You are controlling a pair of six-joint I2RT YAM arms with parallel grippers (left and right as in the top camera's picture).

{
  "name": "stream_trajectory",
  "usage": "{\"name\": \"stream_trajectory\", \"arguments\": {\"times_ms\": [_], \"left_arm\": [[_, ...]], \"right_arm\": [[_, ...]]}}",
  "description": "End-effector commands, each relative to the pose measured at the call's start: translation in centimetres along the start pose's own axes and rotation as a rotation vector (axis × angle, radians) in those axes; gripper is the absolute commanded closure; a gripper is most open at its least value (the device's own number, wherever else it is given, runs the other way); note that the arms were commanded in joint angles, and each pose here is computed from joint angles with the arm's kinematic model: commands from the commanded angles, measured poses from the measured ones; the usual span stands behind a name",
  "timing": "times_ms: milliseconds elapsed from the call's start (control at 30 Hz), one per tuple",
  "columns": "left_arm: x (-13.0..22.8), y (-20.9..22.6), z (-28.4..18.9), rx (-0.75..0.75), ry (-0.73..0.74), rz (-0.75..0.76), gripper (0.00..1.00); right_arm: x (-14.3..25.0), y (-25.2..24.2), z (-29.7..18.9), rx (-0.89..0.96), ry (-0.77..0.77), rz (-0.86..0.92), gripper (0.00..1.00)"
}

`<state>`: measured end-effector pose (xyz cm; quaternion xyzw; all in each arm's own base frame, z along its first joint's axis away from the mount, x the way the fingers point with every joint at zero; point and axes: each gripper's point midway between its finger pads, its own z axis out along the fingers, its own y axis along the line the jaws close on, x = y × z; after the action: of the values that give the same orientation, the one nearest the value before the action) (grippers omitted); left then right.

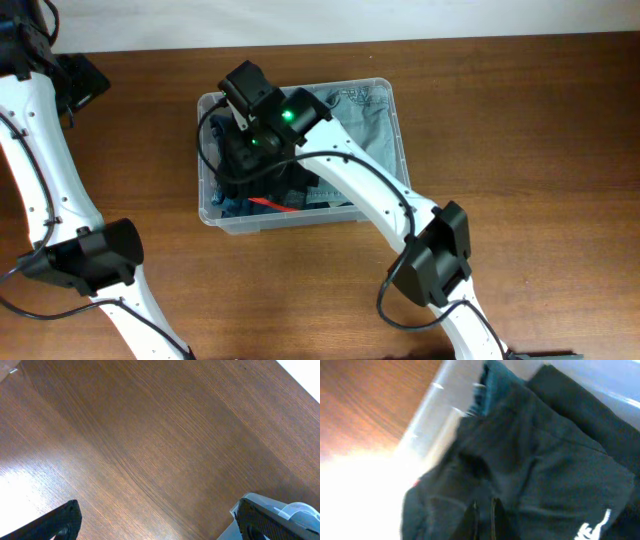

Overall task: Pack container
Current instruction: 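Press the Nike shirt down into the container with the right gripper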

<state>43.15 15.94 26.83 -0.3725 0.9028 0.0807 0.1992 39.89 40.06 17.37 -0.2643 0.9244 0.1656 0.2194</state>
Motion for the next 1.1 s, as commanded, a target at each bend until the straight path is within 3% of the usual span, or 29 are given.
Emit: {"name": "stream_trajectory", "arguments": {"times_ms": [0,667,867,1067], "left_arm": [[0.0,0.1,-0.6,0.001,-0.010,-0.006,0.01],[0.0,0.1,-0.6,0.001,-0.010,-0.006,0.01],[0.0,0.2,-0.6,0.001,-0.010,-0.006,0.01],[0.0,0.1,-0.6,0.001,-0.010,-0.006,0.01]], "right_arm": [[-0.7,1.6,-1.0,-0.011,-0.037,-0.028,0.96],[4.4,1.0,8.0,0.007,0.146,-0.012,0.96],[2.3,1.1,5.4,0.013,0.079,-0.015,0.96],[-3.3,0.4,-1.7,0.086,-0.128,-0.015,0.96]]}}
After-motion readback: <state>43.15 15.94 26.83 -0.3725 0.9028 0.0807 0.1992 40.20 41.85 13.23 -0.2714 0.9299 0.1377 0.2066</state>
